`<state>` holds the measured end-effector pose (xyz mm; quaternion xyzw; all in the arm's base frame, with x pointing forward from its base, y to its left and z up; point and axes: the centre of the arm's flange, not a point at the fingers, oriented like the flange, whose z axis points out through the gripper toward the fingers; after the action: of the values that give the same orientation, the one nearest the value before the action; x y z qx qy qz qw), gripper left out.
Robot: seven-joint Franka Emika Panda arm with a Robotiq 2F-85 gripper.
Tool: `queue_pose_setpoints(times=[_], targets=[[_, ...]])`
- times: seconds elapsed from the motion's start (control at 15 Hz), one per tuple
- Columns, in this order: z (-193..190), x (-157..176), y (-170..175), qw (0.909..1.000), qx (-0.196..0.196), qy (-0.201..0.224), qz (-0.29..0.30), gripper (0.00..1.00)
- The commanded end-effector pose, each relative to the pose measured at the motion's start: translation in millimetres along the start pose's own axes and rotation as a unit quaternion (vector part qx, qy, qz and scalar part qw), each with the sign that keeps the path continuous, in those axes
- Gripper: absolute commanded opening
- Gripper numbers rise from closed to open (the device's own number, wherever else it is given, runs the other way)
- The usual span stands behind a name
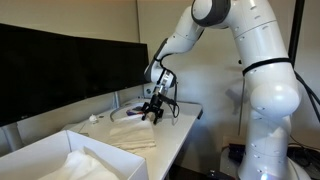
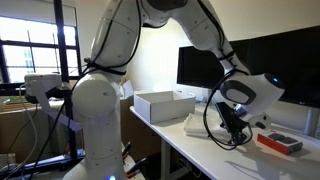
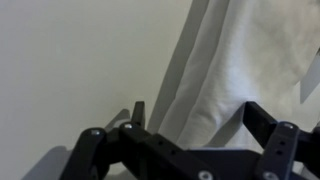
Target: Pick up three towel from the table and put it in the box.
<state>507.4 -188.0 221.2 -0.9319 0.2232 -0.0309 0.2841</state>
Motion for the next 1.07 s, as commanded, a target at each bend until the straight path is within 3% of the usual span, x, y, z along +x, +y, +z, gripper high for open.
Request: queue_pose_setpoints(times=[0.0, 0.6, 0.67, 0.73, 1.0], targets=[[-5.1, 6.5, -13.5, 0.9989, 0.017, -0.006, -0.044, 1.00], [1.3, 15.4, -29.3, 0.9945, 0.034, -0.031, -0.094, 1.00], [1.1, 14.5, -30.7, 0.9943, 0.030, -0.032, -0.098, 0.75], [0.7, 14.0, -31.9, 0.9938, 0.026, -0.032, -0.103, 0.74], [3.4, 17.4, -40.0, 0.9930, 0.022, -0.035, -0.111, 0.47]])
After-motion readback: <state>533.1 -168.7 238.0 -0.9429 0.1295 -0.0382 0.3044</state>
